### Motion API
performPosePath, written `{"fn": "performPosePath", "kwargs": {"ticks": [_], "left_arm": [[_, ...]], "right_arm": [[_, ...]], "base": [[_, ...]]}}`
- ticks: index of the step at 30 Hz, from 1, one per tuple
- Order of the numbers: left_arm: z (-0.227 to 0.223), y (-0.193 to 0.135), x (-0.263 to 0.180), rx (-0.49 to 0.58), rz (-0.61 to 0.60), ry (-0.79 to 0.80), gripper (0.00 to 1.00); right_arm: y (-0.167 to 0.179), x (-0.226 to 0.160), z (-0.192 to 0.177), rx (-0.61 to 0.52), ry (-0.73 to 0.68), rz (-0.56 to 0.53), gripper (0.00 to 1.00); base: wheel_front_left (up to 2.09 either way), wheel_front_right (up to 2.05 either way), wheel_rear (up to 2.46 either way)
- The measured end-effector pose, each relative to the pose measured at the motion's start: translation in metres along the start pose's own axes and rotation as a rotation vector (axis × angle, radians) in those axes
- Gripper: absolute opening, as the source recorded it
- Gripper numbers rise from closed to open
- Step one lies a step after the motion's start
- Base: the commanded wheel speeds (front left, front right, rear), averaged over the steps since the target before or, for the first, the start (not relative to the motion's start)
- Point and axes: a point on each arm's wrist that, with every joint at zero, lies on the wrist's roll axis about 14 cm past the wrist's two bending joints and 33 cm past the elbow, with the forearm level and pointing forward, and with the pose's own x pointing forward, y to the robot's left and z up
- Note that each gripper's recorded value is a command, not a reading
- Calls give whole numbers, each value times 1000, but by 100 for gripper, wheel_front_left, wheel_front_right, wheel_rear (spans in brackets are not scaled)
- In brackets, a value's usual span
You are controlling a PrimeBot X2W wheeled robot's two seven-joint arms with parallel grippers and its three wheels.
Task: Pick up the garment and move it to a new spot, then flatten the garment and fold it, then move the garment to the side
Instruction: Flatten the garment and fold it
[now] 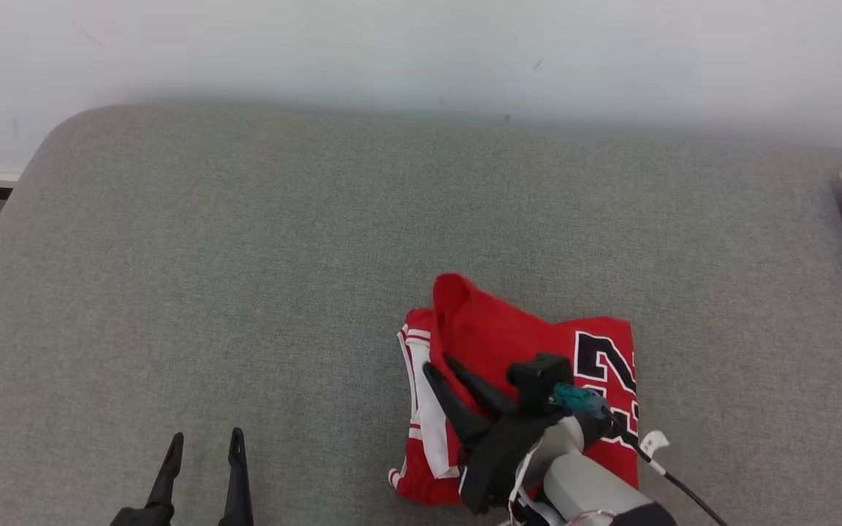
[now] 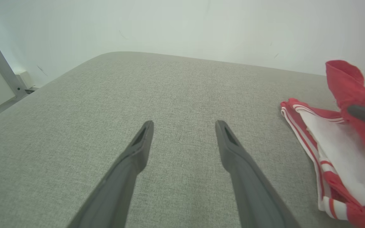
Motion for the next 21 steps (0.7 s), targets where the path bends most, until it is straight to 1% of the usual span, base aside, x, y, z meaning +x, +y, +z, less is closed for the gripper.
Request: {"fn": "performPosePath", "kwargs": {"ticks": [3, 6, 10, 11, 13, 14, 21], "left_arm": [[1, 0, 1, 0, -1, -3, 100], [2, -1, 3, 2, -1, -5, 100], [2, -1, 4, 7, -2, -8, 100], [2, -2, 5, 7, -6, -8, 100], [3, -4, 6, 9, -12, -10, 100], [3, -4, 6, 9, -12, -10, 100], [5, -9, 9, 14, -27, -19, 100]], "right_arm": [[-2, 2, 17, -8, -64, -1, 100], [-10, 2, 39, -22, -134, -24, 100], [-37, -12, 98, -58, -313, -91, 100], [-46, -19, 107, -67, -344, -116, 100], [-64, -35, 114, -83, -381, -171, 100], [-64, -35, 114, -83, -381, -171, 100], [-112, -84, 124, -90, -463, -349, 100]], "base": [[0, 0, 0], [0, 0, 0], [0, 0, 0], [0, 0, 0], [0, 0, 0], [0, 0, 0], [0, 0, 0]]}}
